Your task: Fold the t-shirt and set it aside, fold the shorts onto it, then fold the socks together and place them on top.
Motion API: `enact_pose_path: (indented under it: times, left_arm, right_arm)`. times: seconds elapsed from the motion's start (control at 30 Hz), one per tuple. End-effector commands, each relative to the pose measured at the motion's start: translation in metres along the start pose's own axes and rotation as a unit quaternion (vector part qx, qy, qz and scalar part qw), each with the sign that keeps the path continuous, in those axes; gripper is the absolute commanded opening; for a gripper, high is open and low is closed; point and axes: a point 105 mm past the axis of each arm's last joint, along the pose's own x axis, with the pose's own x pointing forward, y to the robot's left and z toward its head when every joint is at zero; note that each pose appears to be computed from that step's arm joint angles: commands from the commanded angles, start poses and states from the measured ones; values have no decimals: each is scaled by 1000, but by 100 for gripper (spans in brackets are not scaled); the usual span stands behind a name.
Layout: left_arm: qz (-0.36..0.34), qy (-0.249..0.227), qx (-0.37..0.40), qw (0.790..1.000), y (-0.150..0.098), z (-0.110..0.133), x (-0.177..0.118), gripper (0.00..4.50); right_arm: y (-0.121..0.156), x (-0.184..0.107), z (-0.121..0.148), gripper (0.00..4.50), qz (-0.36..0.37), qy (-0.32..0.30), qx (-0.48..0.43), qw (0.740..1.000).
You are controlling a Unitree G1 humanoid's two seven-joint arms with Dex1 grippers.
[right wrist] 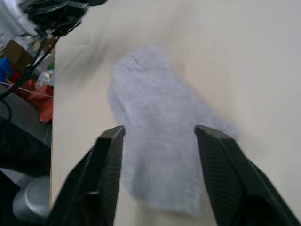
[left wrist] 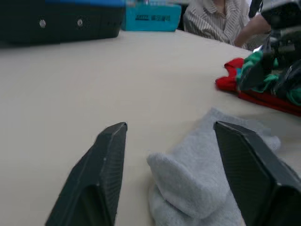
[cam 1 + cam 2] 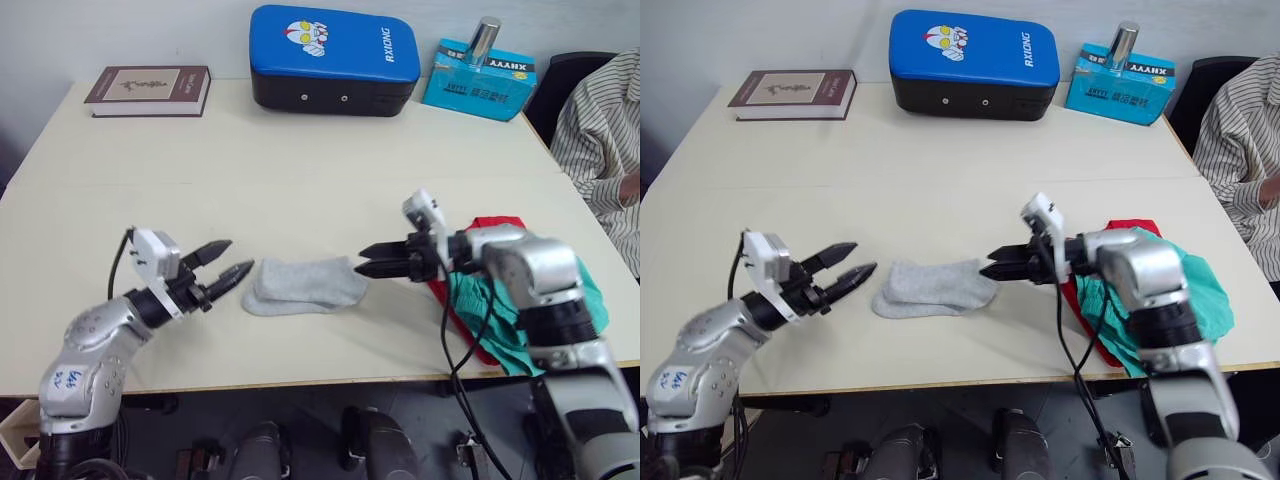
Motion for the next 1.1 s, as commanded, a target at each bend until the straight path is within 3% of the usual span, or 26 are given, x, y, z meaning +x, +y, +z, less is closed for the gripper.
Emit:
enact_pose_path:
  times: [0.03, 0.13, 0.2, 0.37, 0.47, 0.53, 0.73, 0.97, 1.1]
  left_arm:
    - [-47, 23, 51, 997, -5, -1, 19, 169]
    - [-31, 72, 69, 995, 9, -21, 37, 69]
    - [-25, 101, 64, 993, 16, -33, 43, 10]
    - [-120, 81, 65, 987, -3, -33, 55, 10]
    - [-151, 103, 78, 980, -10, -42, 58, 10]
    - [-153, 134, 91, 975, -10, -55, 56, 10]
    - [-134, 169, 100, 971, -10, -73, 45, 10]
    - [-117, 190, 92, 970, -13, -90, 24, 10]
    - [-101, 170, 96, 976, -9, -87, 21, 10]
  right_arm:
    - [17, 15, 21, 113, -9, -80, -58, 995]
    - [24, 30, -6, 6, -25, -71, -92, 993]
    - [22, 35, -26, 0, -38, -51, -106, 992]
    - [9, 38, -48, 0, -83, -48, -108, 990]
    - [2, 37, -57, 0, -103, -42, -112, 987]
    - [2, 36, -60, 0, -107, -39, -113, 987]
    - [-2, 32, -61, 0, -127, -49, -96, 986]
    - [-15, 19, -59, 0, -185, -75, -68, 977]
    - [-21, 10, -51, 0, -215, -97, -63, 970]
